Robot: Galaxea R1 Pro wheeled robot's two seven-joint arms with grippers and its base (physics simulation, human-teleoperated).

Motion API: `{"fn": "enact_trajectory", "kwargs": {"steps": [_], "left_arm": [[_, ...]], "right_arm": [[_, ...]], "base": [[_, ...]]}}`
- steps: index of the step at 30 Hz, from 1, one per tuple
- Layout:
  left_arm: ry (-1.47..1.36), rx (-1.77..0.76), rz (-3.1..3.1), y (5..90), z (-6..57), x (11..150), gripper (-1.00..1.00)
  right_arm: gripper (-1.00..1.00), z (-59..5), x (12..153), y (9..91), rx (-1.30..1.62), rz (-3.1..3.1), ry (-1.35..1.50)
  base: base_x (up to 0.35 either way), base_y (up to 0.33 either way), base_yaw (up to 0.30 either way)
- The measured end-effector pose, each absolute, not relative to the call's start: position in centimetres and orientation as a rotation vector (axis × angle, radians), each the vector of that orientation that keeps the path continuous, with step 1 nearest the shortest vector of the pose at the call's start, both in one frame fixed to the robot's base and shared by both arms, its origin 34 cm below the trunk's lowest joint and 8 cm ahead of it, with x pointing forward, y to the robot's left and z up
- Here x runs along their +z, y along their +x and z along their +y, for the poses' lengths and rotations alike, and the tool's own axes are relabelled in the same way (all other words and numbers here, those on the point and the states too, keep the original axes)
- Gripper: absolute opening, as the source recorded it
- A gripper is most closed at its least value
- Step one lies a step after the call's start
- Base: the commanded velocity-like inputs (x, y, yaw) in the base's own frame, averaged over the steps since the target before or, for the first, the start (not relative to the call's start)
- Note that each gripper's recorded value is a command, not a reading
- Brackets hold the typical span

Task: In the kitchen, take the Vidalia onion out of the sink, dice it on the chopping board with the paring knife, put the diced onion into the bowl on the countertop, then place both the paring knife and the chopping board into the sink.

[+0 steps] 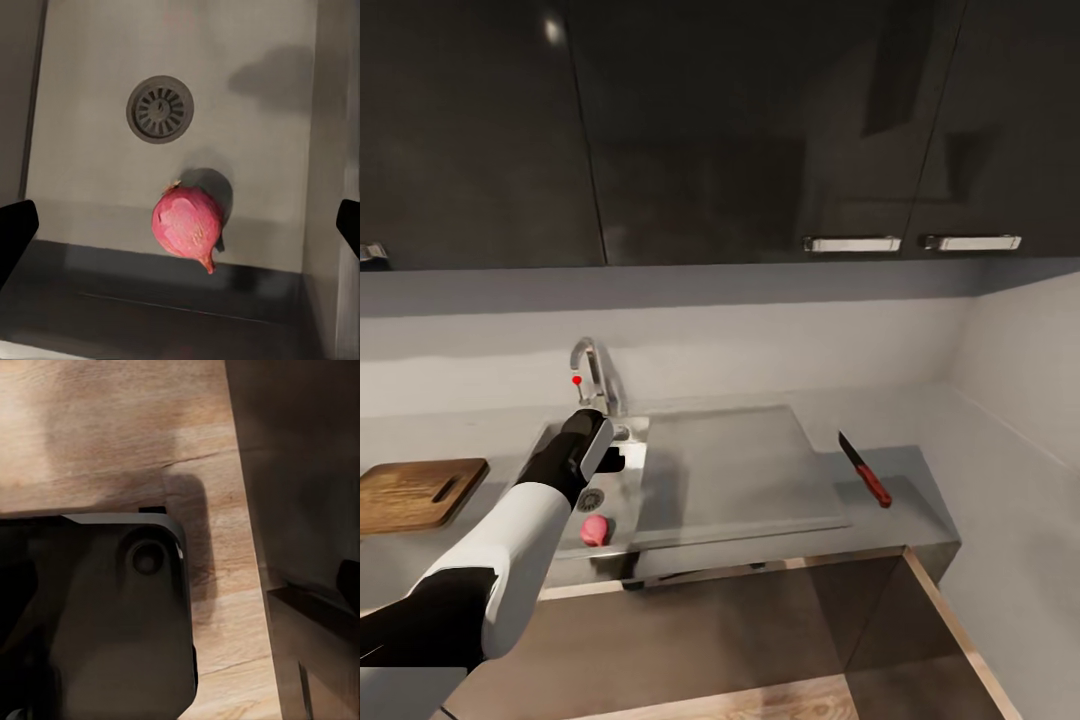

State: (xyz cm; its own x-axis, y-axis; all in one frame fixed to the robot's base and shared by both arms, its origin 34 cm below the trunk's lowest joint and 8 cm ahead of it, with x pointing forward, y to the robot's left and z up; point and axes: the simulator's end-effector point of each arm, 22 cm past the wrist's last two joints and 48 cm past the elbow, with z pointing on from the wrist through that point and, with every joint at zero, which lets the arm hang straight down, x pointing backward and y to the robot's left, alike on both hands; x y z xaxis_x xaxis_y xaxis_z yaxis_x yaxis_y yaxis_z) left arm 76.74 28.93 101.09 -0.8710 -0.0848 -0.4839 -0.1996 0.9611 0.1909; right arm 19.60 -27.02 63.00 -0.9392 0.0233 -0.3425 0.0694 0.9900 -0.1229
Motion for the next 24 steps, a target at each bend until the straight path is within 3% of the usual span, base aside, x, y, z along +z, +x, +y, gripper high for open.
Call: {"fn": "enact_trajectory", "kwargs": {"steps": [24], "left_arm": [[-0.212, 0.353, 2.669, 75.9, 30.3, 98.9, 1.0]], "right_arm": [[1.0, -27.0, 62.9, 19.1, -0.19, 2.802, 0.066]], "base": [[-0.006, 0.006, 0.0]]}}
